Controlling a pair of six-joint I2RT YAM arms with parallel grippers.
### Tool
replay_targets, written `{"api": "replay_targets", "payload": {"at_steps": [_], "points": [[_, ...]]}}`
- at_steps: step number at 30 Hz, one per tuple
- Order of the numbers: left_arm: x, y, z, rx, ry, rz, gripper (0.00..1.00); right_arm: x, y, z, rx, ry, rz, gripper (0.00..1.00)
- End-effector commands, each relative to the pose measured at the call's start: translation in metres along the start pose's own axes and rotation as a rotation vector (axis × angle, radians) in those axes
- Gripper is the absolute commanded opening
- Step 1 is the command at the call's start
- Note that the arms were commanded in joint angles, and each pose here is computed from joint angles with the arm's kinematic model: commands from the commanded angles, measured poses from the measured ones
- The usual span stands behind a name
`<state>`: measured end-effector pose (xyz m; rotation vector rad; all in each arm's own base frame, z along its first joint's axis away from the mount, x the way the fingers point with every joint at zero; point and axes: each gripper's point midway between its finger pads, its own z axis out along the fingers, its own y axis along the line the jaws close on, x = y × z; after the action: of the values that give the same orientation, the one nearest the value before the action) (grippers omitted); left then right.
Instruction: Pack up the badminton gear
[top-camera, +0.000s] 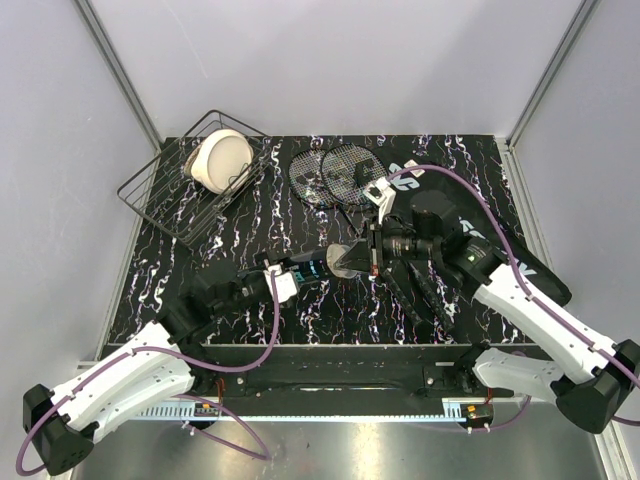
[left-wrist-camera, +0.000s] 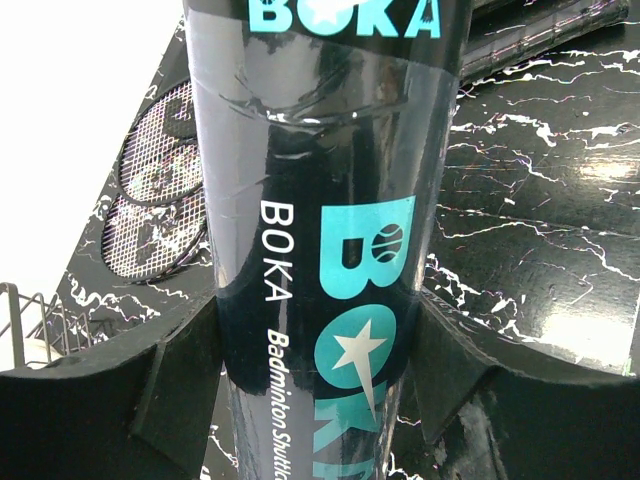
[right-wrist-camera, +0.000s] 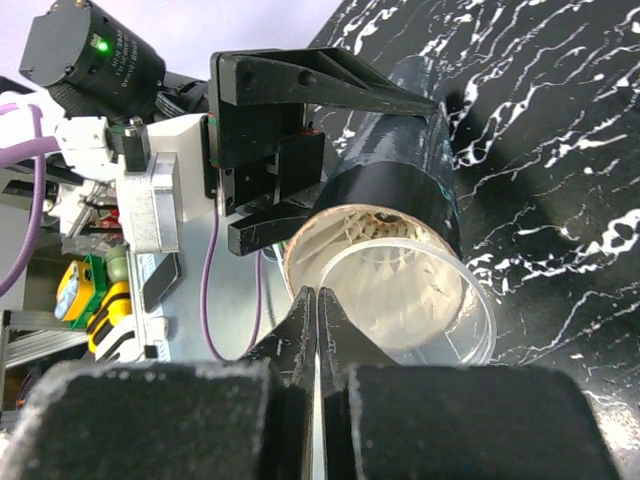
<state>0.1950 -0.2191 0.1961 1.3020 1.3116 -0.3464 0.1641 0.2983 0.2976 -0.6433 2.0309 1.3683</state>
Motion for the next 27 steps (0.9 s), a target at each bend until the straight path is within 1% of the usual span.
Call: {"api": "replay_targets", "payload": {"at_steps": [1, 11, 16, 17, 22, 27], "points": [[-0.039, 0.008, -0.001, -0.001, -0.141, 0.055, 0.00, -0.011, 0.022, 0.004, -0.116, -0.011, -0.003, 0.00], [-0.043, 0.003, -0.002, 0.021, -0.164, 0.063, 0.00, -0.012, 0.031, 0.010, -0.206, -0.031, 0.024, 0.00], [-0.051, -0.001, -0.006, 0.032, -0.209, 0.074, 0.00, -0.008, 0.035, 0.009, -0.248, -0.041, 0.061, 0.00], [-0.052, 0.000, -0.007, 0.030, -0.218, 0.076, 0.00, -0.014, 0.040, 0.008, -0.267, -0.073, 0.036, 0.00], [-0.058, -0.001, -0.010, 0.026, -0.246, 0.073, 0.00, -0.018, 0.036, 0.007, -0.257, -0.134, 0.049, 0.00], [-0.054, 0.010, -0.012, -0.031, -0.217, 0.054, 0.00, -0.023, 0.032, -0.002, -0.195, -0.195, 0.029, 0.00]]}}
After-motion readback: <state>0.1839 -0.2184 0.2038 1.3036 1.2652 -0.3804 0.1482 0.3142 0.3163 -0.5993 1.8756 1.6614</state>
